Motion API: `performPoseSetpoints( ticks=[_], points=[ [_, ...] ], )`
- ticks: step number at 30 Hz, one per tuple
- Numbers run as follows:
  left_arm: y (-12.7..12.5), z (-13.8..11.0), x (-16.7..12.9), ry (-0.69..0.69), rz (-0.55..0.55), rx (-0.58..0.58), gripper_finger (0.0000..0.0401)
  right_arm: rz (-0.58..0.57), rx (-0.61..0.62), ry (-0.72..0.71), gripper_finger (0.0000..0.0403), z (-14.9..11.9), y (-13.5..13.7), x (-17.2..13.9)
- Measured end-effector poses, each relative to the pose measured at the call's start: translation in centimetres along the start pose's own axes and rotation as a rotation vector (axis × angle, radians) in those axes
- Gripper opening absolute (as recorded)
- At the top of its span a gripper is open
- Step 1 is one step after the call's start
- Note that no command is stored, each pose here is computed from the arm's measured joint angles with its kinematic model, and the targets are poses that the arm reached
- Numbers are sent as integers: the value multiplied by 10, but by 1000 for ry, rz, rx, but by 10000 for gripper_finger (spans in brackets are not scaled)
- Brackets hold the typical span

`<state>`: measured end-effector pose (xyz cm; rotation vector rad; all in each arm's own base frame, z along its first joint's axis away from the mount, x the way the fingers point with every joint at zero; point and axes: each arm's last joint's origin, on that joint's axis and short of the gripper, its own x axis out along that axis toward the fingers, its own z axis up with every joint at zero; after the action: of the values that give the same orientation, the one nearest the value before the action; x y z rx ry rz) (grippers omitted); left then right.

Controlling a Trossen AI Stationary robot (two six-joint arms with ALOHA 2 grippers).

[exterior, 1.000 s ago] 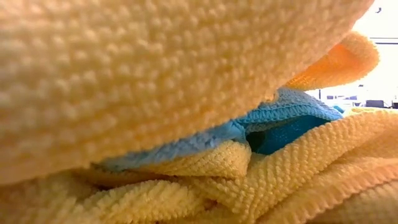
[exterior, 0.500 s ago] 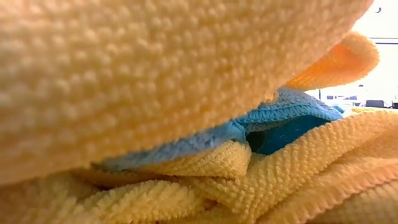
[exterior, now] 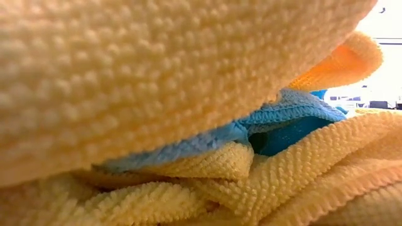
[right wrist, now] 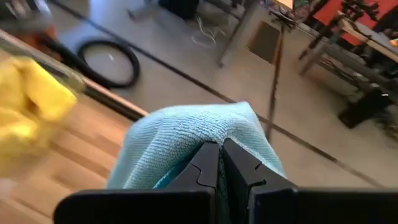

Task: Sort microfiber towel by color & place in baskets
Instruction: Put the blue towel into the right transparent bin

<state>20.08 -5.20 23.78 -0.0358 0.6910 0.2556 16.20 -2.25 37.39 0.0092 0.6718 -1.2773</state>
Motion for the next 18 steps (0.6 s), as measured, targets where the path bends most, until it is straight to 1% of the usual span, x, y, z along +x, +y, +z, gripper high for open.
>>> performPoseSetpoints(
  ticks=[4, 6, 8, 12, 15, 18],
  points=[
    [0, 0, 0, 0, 0, 1, 126, -87, -19, 117, 0, -13, 1, 30],
    [0, 0, 0, 0, 0, 8, 126, -104, -25, 161, 0, -19, 3, 45],
    [0, 0, 0, 0, 0, 16, 126, -91, -18, 188, 0, -23, 8, 60],
    [0, 1, 0, -6, -2, 14, 126, 27, 19, 214, 0, -22, 17, 95],
    [0, 1, 0, -6, -2, 13, 126, 116, 126, 239, 0, -25, 14, 125],
    [0, 1, 0, -6, -2, 9, 126, 189, 246, 267, 0, -36, 8, 152]
  ],
)
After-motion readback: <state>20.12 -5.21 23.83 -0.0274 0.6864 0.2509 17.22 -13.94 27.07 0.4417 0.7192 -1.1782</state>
